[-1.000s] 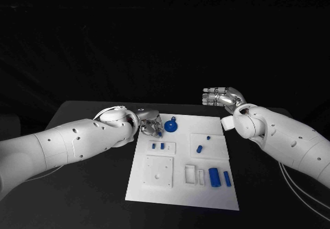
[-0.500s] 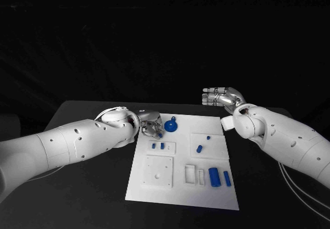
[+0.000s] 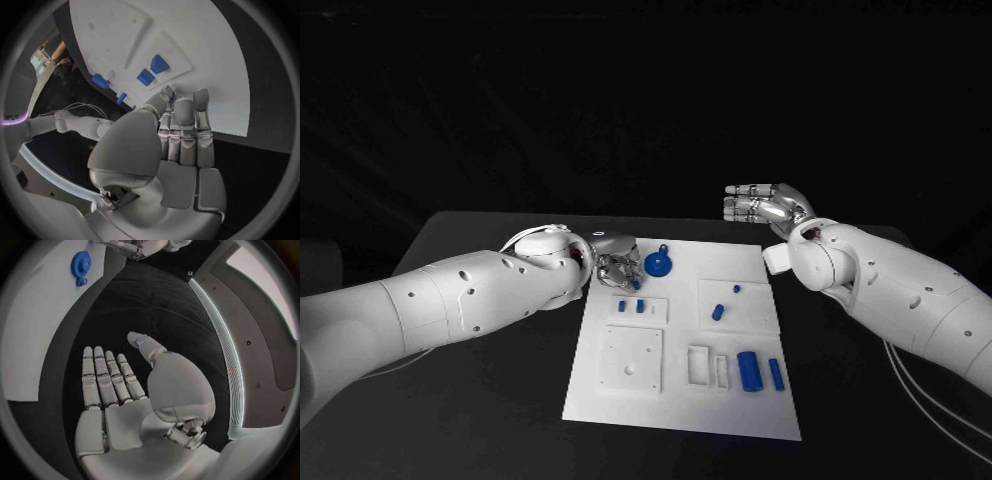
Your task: Assemble the parts on the task board
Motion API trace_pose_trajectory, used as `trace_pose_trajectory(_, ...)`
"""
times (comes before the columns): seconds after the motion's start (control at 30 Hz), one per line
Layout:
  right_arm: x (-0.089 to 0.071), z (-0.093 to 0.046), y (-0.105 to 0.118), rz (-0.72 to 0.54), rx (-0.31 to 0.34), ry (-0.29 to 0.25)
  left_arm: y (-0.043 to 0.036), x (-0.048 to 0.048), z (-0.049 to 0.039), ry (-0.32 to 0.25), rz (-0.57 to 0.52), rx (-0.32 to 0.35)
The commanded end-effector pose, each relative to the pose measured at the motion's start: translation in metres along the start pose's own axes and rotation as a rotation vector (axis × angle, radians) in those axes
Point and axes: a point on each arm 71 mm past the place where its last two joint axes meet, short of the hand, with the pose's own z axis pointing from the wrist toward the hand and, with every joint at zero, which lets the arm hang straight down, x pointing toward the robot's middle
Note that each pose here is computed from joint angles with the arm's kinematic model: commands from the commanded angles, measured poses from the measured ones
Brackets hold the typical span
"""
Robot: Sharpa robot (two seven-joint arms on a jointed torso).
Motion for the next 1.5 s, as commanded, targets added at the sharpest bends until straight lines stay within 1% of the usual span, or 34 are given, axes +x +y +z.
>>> trace_pose_trajectory(0.03,0.002,0.000,0.001,0.003,-0.011,0.019,-0.0001,0.0038,0.0005,0.026,0.021,-0.001)
trace_pose_trajectory(0.33,0.003,0.000,0.000,0.004,-0.011,0.022,-0.0035,0.0105,0.0033,0.044,0.019,0.008)
trace_pose_trajectory(0.53,0.004,0.000,0.001,0.005,-0.012,0.024,-0.0015,0.0140,0.0029,0.050,0.017,0.005)
trace_pose_trajectory(0.7,0.005,-0.001,0.001,0.005,-0.014,0.027,0.0015,0.0130,0.0013,0.029,0.006,0.005)
trace_pose_trajectory(0.9,0.005,-0.002,0.000,0.003,-0.013,0.028,0.0034,0.0120,0.0001,0.014,-0.001,0.005)
trace_pose_trajectory(1.33,-0.001,-0.006,-0.003,-0.015,-0.011,0.024,0.0091,0.0081,-0.0035,-0.035,-0.013,-0.005)
trace_pose_trajectory(1.5,-0.002,-0.009,-0.005,-0.098,-0.017,0.046,0.0154,0.0054,-0.0059,-0.058,-0.018,-0.020)
